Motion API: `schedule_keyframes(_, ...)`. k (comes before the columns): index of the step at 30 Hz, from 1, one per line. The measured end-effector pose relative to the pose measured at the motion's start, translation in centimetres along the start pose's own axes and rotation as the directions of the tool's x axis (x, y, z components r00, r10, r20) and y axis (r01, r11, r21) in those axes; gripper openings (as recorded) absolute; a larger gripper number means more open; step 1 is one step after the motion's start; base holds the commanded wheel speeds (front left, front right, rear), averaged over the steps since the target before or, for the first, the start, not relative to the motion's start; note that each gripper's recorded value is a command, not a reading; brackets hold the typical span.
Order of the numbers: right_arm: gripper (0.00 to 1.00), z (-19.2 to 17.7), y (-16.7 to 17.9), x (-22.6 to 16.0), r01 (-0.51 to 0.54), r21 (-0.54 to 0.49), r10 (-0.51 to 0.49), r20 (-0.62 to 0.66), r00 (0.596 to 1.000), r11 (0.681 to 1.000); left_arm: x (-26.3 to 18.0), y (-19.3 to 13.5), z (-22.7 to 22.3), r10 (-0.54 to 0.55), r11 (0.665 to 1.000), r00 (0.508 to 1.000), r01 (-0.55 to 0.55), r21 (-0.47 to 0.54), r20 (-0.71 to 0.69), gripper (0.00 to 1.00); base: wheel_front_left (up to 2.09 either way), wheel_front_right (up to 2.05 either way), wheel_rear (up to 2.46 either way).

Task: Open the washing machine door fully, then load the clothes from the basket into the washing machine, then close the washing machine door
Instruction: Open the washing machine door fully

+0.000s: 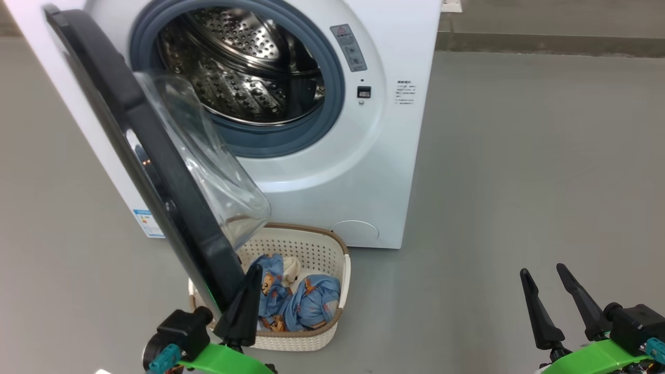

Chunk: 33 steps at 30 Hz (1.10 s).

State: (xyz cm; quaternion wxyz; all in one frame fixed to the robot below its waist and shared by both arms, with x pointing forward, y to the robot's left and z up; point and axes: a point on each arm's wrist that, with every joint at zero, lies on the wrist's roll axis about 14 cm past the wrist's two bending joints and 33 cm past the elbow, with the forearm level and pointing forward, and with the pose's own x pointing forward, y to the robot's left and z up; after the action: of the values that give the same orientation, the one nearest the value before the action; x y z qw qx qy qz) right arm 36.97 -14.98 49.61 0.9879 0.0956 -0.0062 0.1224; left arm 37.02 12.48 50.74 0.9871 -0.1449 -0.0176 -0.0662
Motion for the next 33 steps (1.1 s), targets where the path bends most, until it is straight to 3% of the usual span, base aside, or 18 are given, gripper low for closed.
schedule_keyframes(16,1.0,-0.5,2.7,1.8,-0.092,-0.001,0.092,-0.016,0.996,0.996,-2.4,3.7,0.7,0.118,0.993,0.993,-0.118,-0.006,0.028,0.0,0.0,0.0,0.0)
schedule_keyframes(33,1.0,-0.9,5.6,3.3,-0.183,0.0,0.183,-0.029,0.983,0.983,-6.7,10.7,2.8,0.334,0.94,0.939,-0.339,0.046,0.084,0.0,0.0,0.0,0.0)
